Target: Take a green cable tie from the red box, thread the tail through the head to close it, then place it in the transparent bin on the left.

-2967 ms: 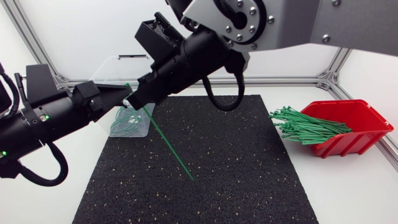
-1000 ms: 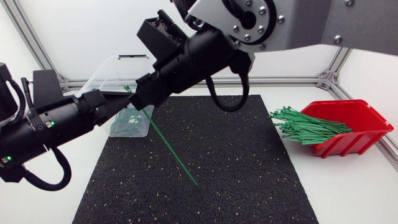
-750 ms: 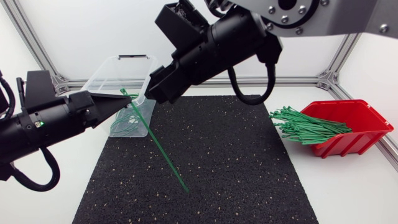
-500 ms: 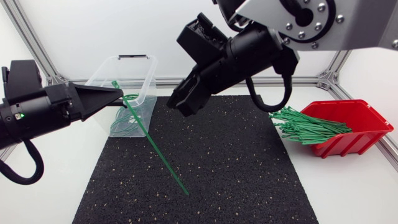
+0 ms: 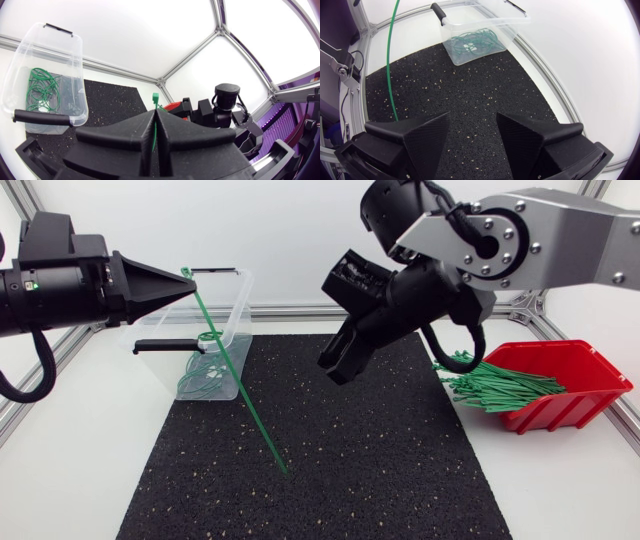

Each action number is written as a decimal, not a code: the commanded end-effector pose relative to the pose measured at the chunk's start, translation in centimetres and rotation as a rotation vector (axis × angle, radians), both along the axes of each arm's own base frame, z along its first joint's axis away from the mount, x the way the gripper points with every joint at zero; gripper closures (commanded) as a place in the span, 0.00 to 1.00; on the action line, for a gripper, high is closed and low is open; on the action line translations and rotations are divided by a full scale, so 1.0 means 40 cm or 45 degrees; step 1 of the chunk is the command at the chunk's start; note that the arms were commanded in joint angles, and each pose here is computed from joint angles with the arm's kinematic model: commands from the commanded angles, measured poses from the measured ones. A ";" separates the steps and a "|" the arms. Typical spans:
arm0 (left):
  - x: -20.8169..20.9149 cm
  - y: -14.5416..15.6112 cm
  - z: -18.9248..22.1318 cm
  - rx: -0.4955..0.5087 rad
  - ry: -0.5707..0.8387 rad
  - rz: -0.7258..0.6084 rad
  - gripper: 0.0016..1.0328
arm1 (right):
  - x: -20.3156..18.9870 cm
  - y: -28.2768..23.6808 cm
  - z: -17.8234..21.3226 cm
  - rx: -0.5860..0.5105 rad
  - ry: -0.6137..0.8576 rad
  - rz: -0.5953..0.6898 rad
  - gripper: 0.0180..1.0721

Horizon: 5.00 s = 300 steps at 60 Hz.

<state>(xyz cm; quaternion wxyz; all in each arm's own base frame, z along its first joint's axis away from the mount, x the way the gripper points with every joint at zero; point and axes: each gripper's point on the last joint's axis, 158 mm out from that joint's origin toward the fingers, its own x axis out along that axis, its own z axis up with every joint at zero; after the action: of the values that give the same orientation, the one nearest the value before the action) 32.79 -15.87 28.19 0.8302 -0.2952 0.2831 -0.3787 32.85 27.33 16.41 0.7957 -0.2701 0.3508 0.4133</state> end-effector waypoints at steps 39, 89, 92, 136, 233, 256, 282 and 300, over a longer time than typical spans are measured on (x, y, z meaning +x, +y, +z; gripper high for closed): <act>0.083 -0.041 -0.082 0.141 0.178 -0.288 0.97 | 0.013 0.027 -0.042 -0.371 -0.621 0.256 0.25; 0.129 -0.108 -0.148 0.182 0.522 -0.597 0.97 | -0.106 0.194 -0.124 -0.667 -1.161 0.773 0.25; 0.134 -0.107 -0.153 0.180 0.540 -0.599 0.97 | -0.120 0.211 -0.128 -0.670 -1.190 0.810 0.25; 0.151 -0.086 -0.194 0.177 0.614 -0.608 0.97 | -0.280 0.358 -0.214 -0.641 -1.384 1.116 0.41; 0.126 -0.082 -0.240 0.183 0.652 -0.648 0.97 | -0.354 0.439 -0.173 -0.546 -1.620 1.221 0.79; 0.094 -0.064 -0.267 0.173 0.636 -0.704 0.97 | -0.359 0.436 -0.140 -0.525 -1.650 1.205 0.79; 0.099 -0.047 -0.253 0.066 0.643 -0.723 0.97 | -0.371 0.441 -0.136 -0.523 -1.667 1.228 0.79; 0.104 -0.039 -0.246 0.063 0.635 -0.712 0.97 | -0.369 0.442 -0.121 -0.516 -1.696 1.207 0.79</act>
<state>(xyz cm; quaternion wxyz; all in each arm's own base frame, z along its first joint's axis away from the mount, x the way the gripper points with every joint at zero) 36.59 -17.65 18.10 0.6074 -0.2635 0.5633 -0.4943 18.47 45.27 10.97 0.5165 -0.7138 -0.2614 0.3942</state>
